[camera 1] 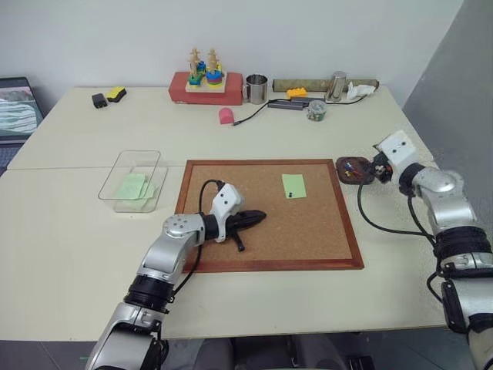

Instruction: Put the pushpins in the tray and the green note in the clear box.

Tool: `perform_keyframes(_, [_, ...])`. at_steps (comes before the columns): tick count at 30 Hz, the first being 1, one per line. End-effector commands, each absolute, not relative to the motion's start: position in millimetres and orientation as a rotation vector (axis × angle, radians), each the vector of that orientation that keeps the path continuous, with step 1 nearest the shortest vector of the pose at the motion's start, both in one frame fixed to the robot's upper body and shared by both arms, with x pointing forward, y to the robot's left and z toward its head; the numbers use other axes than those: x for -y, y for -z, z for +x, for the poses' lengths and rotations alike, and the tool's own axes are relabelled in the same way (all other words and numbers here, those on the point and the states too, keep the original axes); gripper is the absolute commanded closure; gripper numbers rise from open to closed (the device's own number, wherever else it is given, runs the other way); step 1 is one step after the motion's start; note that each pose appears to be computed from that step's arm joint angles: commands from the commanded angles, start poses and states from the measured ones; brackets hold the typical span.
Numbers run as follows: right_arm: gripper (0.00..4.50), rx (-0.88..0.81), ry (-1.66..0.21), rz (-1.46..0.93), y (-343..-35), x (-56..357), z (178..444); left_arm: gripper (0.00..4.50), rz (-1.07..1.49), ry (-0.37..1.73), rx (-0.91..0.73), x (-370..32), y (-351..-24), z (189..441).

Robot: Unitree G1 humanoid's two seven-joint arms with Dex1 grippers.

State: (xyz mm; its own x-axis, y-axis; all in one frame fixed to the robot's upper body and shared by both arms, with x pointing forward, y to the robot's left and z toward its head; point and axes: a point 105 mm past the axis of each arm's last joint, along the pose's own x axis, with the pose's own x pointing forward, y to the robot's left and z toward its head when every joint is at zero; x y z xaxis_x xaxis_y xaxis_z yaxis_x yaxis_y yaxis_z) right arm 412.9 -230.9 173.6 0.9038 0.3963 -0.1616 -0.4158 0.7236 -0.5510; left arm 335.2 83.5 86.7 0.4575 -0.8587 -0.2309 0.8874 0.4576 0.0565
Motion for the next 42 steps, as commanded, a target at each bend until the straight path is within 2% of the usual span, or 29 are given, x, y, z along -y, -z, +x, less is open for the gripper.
perform_keyframes(1, [1.93,0.014,-0.657,-0.522,-182.7,188.1,388.7,4.50,0.181,1.096,-0.178,-80.7,-86.3,333.5])
perform_keyframes(5, [1.93,-0.002,-0.804,-0.441,-169.8,151.6,368.2,4.50,0.181,1.100,-0.177,-80.4,-86.8,334.1])
perform_keyframes(10, [1.93,-0.051,-0.855,-0.394,-149.5,130.6,362.2,4.50,0.182,1.099,-0.177,-80.7,-87.2,335.0])
perform_keyframes(20, [1.93,-0.092,-0.881,-0.326,-123.9,97.9,374.4,4.50,0.187,1.102,-0.178,-80.7,-86.9,334.8])
perform_keyframes(31, [1.93,-0.099,-0.872,-0.279,-118.6,95.4,382.1,4.50,0.186,1.104,-0.175,-80.2,-87.8,335.4])
perform_keyframes(32, [2.29,-0.098,-0.872,-0.275,-118.6,95.5,382.4,4.50,0.186,1.103,-0.175,-79.9,-87.7,335.2])
perform_keyframes(34, [2.58,-0.098,-0.870,-0.260,-118.5,95.3,383.3,4.50,0.185,1.103,-0.176,-79.6,-87.5,334.8])
perform_keyframes(38, [3.58,-0.099,-0.874,-0.250,-117.3,93.4,383.6,4.50,0.184,1.103,-0.176,-79.6,-87.5,334.5])
perform_keyframes(42, [4.33,-0.094,-0.874,-0.243,-118.4,93.4,384.0,4.50,0.183,1.102,-0.176,-79.7,-87.4,334.2])
